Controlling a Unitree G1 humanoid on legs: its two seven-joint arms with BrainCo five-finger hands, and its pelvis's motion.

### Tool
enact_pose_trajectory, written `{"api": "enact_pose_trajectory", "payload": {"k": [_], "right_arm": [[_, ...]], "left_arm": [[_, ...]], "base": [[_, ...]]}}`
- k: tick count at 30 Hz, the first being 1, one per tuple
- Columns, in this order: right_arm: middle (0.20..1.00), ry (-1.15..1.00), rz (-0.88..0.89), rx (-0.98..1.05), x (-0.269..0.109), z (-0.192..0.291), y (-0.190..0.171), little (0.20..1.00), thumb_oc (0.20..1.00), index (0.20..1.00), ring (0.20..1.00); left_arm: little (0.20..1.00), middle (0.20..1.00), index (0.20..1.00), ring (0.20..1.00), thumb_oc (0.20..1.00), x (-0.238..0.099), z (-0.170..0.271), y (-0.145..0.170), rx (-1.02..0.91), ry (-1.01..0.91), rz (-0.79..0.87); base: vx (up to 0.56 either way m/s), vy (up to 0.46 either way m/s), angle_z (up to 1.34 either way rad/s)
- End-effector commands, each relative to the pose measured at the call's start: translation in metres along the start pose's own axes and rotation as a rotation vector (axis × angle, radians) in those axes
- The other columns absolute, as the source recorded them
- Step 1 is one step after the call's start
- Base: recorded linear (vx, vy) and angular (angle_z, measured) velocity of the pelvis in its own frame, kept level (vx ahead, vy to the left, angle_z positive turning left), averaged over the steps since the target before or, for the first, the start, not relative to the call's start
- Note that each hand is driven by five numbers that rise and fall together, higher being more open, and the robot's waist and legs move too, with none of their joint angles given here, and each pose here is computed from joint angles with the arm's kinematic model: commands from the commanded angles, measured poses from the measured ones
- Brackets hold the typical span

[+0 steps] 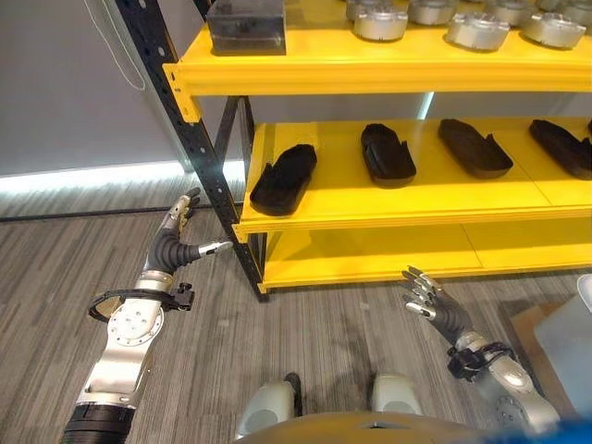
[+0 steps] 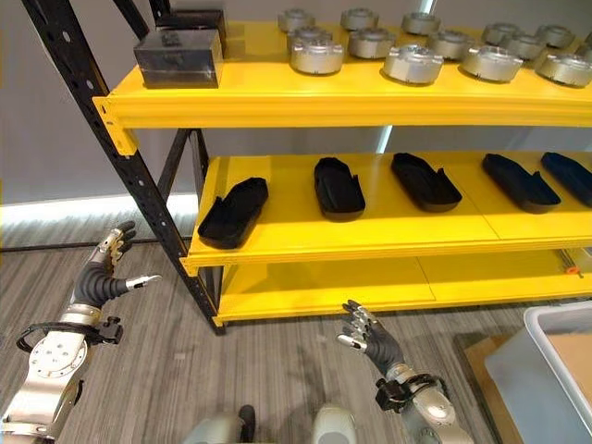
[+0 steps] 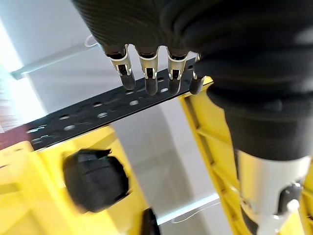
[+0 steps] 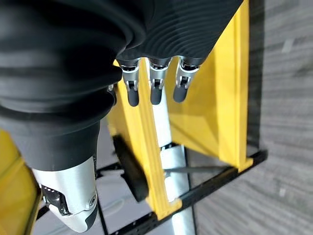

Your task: Move parts from the plastic box to the shelf.

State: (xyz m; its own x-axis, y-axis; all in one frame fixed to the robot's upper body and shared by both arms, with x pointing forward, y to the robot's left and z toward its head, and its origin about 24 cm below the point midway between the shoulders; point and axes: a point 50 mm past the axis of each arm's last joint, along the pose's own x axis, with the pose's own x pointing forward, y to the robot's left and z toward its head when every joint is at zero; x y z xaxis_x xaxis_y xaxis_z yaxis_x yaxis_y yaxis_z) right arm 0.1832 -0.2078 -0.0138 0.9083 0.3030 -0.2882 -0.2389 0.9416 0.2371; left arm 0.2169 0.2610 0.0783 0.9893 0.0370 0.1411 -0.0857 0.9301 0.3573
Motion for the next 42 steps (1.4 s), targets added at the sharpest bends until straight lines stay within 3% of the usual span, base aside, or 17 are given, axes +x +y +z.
{"api": "enact_pose_trajectory", "payload": {"k": [1,12,25,42], "right_arm": [[1.000,-0.161,0.035,-0.037,0.010,0.032,0.004,1.000,1.000,1.000,1.000],[1.000,-0.231,0.014,-0.053,0.021,0.047,0.007,1.000,1.000,1.000,1.000],[1.000,-0.283,-0.036,-0.078,0.026,0.057,0.004,1.000,1.000,1.000,1.000],[1.000,-0.291,-0.187,-0.138,0.022,0.056,-0.015,1.000,1.000,1.000,1.000]], "left_arm": [[1.000,1.000,1.000,1.000,1.000,0.002,0.036,0.006,0.007,-0.193,0.000],[1.000,1.000,1.000,1.000,1.000,0.003,0.037,-0.037,-0.179,-0.198,-0.168],[1.000,1.000,1.000,1.000,1.000,0.009,0.045,-0.065,-0.230,-0.224,-0.281],[1.000,1.000,1.000,1.000,1.000,0.006,0.016,-0.033,-0.022,-0.124,-0.066]], "base": [[0.08,-0.078,0.20],[0.10,-0.114,0.11],[0.10,-0.130,0.16],[0.09,0.048,-0.06]]}}
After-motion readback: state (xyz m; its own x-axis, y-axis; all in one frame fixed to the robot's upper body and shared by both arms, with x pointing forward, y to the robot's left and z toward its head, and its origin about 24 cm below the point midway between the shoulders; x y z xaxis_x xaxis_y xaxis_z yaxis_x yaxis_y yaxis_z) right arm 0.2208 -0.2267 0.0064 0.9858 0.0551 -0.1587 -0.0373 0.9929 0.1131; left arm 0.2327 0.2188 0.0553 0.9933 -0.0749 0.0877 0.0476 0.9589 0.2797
